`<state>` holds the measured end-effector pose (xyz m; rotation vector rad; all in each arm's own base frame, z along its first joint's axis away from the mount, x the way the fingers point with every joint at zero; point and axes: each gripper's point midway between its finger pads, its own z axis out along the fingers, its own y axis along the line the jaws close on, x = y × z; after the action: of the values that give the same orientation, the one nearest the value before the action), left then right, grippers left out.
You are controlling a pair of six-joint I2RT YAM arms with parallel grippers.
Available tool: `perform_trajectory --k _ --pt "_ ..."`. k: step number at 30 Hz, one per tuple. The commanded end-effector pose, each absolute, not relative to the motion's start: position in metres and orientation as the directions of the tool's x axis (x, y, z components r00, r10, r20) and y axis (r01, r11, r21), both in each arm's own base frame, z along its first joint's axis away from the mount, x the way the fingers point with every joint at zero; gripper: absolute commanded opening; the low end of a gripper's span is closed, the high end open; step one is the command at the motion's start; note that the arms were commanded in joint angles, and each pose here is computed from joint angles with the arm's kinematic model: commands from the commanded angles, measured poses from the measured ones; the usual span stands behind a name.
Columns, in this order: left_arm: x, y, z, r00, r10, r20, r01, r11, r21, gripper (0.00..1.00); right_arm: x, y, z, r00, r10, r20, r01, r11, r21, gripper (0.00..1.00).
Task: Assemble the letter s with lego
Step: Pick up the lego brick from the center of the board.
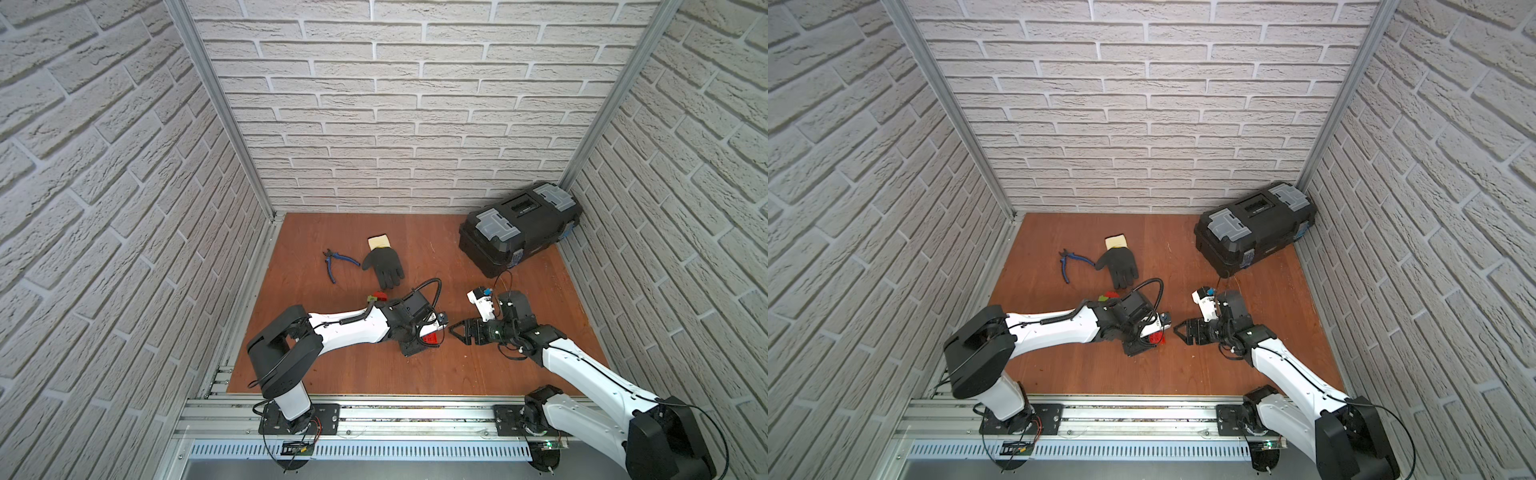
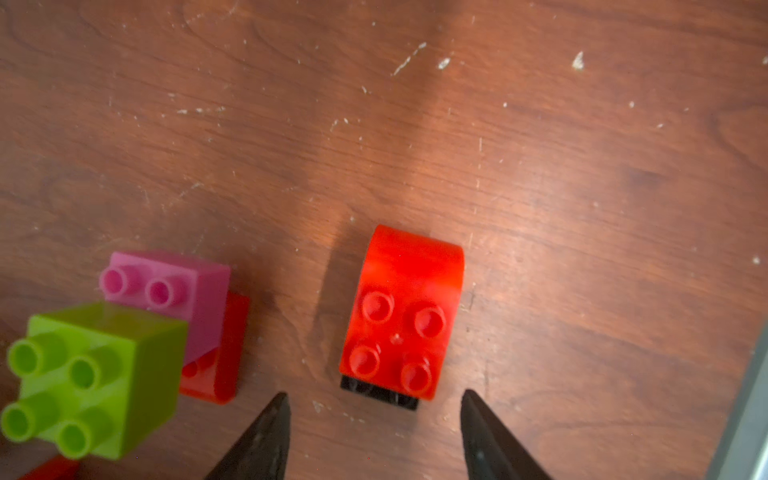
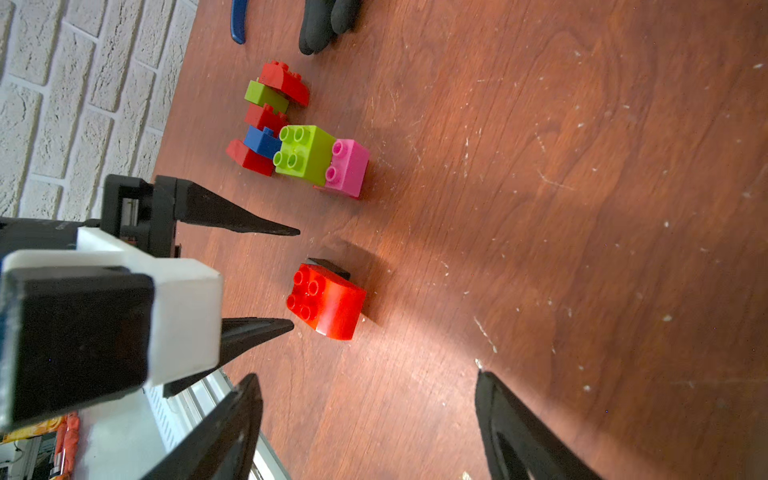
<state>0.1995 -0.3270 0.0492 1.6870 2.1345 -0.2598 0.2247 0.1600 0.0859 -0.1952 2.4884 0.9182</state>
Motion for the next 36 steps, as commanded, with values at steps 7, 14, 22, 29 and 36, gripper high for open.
perform_trajectory --k 7,14,22,29,36 --pt "0.203 -0.343 0.047 -0.141 0.894 -0.425 0.974 0.203 0.104 0.56 0.228 0.161 0.092 -0.852 0.055 -0.52 -0.311 0.747 0.588 0.82" --pt "0.197 -0.343 0.039 -0.147 0.904 -0.402 0.98 0.189 0.067 0.49 0.228 0.161 0.09 -0.853 0.058 -0.519 -0.308 0.746 0.59 0.81" --pt "0.194 -0.341 0.033 -0.149 0.914 -0.377 0.982 0.181 0.049 0.39 0.228 0.16 0.087 -0.856 0.055 -0.514 -0.306 0.747 0.59 0.81" --pt "0.195 -0.338 0.033 -0.15 0.923 -0.355 0.982 0.18 0.052 0.28 0.229 0.16 0.087 -0.858 0.066 -0.51 -0.299 0.743 0.599 0.81" --pt "0.194 -0.335 0.044 -0.153 0.927 -0.342 0.982 0.18 0.048 0.26 0.236 0.163 0.091 -0.855 0.11 -0.507 -0.284 0.718 0.635 0.81"
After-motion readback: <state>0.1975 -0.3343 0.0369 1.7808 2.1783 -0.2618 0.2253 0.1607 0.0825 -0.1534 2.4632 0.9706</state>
